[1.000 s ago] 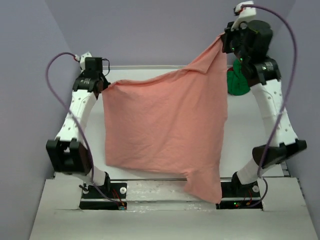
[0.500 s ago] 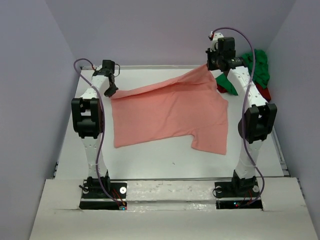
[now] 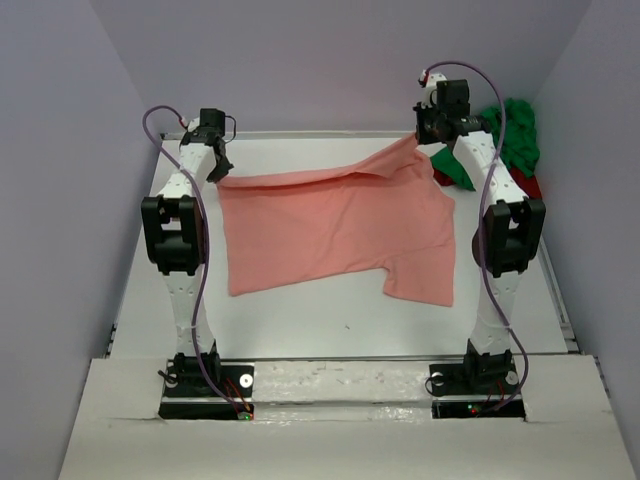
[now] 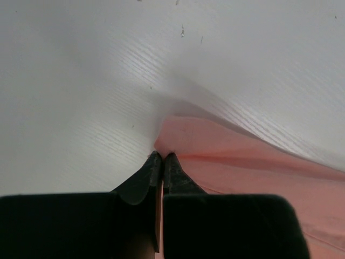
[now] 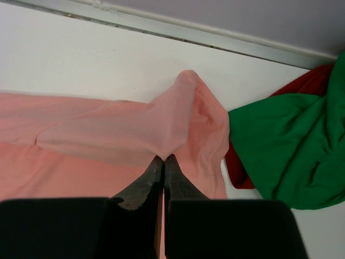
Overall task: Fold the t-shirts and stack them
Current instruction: Fold the flattened tshirt in 1/3 of the way
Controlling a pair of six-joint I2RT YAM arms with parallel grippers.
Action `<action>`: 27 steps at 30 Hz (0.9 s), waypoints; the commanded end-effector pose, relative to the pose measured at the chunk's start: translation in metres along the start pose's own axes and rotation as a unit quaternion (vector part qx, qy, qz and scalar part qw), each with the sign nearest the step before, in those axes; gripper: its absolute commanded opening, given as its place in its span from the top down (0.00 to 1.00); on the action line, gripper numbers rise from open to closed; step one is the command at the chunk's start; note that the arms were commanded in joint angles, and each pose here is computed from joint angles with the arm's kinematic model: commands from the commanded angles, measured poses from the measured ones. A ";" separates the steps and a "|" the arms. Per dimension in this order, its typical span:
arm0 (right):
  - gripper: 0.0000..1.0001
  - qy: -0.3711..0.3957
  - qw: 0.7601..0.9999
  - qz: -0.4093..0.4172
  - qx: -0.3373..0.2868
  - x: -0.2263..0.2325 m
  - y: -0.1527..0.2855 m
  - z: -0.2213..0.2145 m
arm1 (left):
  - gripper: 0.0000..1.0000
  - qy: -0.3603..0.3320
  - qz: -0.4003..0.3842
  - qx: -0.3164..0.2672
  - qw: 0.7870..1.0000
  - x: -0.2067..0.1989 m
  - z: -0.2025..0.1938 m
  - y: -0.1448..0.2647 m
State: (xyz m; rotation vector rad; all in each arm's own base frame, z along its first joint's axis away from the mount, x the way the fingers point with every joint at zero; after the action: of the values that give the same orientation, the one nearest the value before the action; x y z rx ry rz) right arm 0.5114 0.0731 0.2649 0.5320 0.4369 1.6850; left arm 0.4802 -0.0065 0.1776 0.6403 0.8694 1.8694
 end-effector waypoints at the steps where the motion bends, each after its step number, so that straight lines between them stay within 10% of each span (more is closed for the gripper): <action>1: 1.00 -0.001 0.999 -0.010 -0.033 -0.002 0.026 0.016 | 1.00 -0.009 0.013 0.008 1.000 0.009 -0.008 0.011; 27: 1.00 -0.044 0.993 -0.098 0.055 0.015 0.069 -0.041 | 1.00 -0.053 0.032 0.047 0.997 -0.010 -0.052 0.036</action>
State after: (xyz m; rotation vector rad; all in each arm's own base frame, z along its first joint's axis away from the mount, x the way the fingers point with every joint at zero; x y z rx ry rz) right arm 0.4332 0.0651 0.2686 0.6382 0.4925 1.4917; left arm 0.4330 -0.0486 0.1371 0.8787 0.9311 1.7829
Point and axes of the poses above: each gripper's point midway between its finger pads, its own y axis back along the fingers, its own x axis along the line the jaws close on, z = x × y, the point moved 9 cm from there along y, back along the fingers, and after that the axes turned 9 degrees about -y, right-handed, at the moved point
